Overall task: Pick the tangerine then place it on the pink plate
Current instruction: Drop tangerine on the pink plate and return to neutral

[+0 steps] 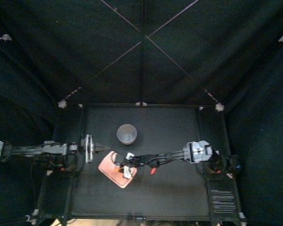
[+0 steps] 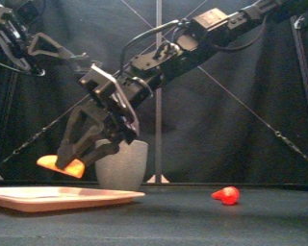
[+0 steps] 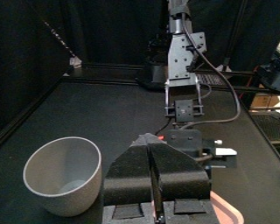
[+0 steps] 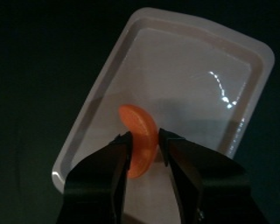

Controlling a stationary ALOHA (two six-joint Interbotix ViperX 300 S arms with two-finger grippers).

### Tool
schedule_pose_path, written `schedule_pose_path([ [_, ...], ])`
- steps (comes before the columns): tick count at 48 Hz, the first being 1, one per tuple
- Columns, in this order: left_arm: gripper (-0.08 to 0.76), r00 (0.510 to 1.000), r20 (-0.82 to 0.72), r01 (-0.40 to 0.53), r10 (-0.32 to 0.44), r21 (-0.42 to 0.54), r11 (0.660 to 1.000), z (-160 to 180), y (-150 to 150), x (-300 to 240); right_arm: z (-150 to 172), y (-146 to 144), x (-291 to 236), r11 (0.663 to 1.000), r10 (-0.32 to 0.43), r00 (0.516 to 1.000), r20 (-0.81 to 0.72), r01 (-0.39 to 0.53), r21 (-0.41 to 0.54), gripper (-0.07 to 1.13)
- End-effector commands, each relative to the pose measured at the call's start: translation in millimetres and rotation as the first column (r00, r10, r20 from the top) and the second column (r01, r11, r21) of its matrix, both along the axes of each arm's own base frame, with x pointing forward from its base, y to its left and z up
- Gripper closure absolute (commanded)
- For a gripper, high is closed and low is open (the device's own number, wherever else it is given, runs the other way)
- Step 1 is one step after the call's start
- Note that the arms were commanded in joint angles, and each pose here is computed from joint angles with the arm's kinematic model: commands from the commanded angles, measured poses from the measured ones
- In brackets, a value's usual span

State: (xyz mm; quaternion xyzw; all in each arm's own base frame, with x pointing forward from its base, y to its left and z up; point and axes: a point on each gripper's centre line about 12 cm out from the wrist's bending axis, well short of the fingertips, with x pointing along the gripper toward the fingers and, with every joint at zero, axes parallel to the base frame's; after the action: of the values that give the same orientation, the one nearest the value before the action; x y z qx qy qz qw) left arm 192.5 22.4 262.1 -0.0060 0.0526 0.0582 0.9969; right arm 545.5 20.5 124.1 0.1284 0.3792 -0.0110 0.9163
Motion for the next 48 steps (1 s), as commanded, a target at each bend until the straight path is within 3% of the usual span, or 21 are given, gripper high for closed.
schedule_pose_path([
  [1,0.557,1.0,0.018,-0.006,0.006,0.002,1.0,5.2,1.3,1.0,24.1,-3.0,13.3,1.0,0.001,0.998,0.057,-0.001,-0.005,0.33],
  [13,0.557,1.0,0.015,-0.012,0.012,0.002,1.0,3.9,2.5,0.6,25.7,-4.1,13.5,1.0,0.008,0.998,0.055,-0.007,-0.017,0.18],
  [26,0.557,1.0,0.012,-0.012,0.012,0.001,1.0,2.7,2.5,0.4,54.9,-5.5,-4.3,0.999,0.021,0.995,0.093,-0.017,-0.044,0.17],
  [36,0.557,1.0,0.027,-0.012,0.012,0.006,1.0,5.4,2.5,0.8,92.2,-6.1,-39.6,0.996,0.032,0.972,0.233,-0.01,-0.094,0.17],
  [48,0.557,0.999,0.039,-0.016,0.016,0.011,1.0,5.5,3.3,0.4,123.8,-12.5,-92.4,0.989,0.04,0.901,0.432,0.026,-0.146,0.17],
])
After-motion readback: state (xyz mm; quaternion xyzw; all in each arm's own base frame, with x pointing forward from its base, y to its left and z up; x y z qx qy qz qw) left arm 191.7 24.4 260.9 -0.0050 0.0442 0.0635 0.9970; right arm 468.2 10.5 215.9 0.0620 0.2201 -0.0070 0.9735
